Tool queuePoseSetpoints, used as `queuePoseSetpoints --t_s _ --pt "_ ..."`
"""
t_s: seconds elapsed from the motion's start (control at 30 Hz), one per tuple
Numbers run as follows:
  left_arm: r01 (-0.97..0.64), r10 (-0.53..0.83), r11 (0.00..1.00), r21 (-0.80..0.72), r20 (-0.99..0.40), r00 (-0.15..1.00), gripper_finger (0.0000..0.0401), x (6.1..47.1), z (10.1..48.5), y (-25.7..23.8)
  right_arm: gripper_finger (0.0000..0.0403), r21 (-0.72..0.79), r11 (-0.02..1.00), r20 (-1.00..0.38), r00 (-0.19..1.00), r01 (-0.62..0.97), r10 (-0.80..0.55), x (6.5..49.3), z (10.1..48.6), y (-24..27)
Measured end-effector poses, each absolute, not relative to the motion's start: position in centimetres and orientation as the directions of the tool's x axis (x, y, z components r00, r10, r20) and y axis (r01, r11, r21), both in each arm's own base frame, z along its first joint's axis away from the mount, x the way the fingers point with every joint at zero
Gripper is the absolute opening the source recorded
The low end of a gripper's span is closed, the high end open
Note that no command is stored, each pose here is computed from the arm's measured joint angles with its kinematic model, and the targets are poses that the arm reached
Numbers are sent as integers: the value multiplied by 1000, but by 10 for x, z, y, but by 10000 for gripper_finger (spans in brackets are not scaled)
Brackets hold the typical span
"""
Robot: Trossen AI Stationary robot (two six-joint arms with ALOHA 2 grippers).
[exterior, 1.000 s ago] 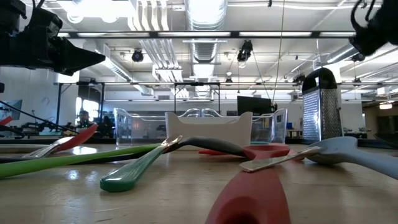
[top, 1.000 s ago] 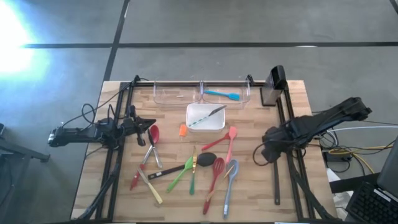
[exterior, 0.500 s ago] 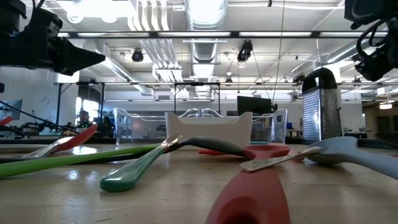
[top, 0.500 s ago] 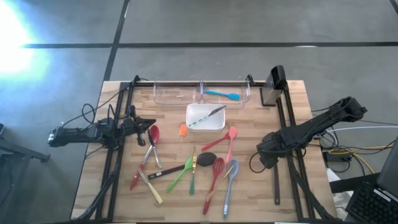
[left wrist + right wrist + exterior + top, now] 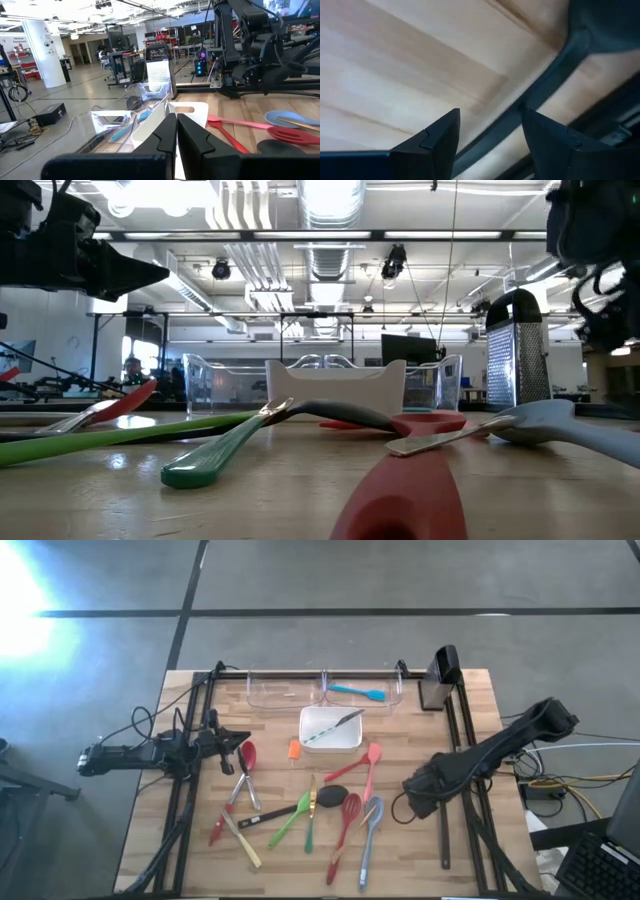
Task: Pick & Place Kitchen Items
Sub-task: Put the black serving spoon into the left transparent bin
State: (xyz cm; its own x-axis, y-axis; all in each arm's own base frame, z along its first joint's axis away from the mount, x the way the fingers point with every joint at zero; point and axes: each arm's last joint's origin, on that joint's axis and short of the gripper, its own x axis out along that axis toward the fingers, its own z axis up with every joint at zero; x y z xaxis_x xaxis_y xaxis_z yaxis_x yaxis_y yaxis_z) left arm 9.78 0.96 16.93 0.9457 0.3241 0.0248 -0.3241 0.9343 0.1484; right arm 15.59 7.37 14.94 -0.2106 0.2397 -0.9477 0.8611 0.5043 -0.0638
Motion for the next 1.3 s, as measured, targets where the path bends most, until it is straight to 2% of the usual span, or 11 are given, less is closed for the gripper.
queuePoseSetpoints --t_s 0.17,0.57,0.8,0.93,1.3 --pt "-324 324 934 148 25 946 17 98 169 10 199 -148 508 -925 -300 849 232 154 136 74" --pt "-324 324 934 148 25 946 17 98 169 10 178 -227 503 -906 -371 834 205 150 128 72" --pt "-324 324 934 148 25 946 16 98 169 10 165 -172 536 -919 -331 826 215 155 144 75" --pt "-325 324 934 148 25 946 17 98 169 10 164 -220 535 -907 -374 816 197 152 153 73" --pt "-324 324 934 148 25 946 17 98 169 10 169 -199 530 -911 -355 824 211 152 149 73"
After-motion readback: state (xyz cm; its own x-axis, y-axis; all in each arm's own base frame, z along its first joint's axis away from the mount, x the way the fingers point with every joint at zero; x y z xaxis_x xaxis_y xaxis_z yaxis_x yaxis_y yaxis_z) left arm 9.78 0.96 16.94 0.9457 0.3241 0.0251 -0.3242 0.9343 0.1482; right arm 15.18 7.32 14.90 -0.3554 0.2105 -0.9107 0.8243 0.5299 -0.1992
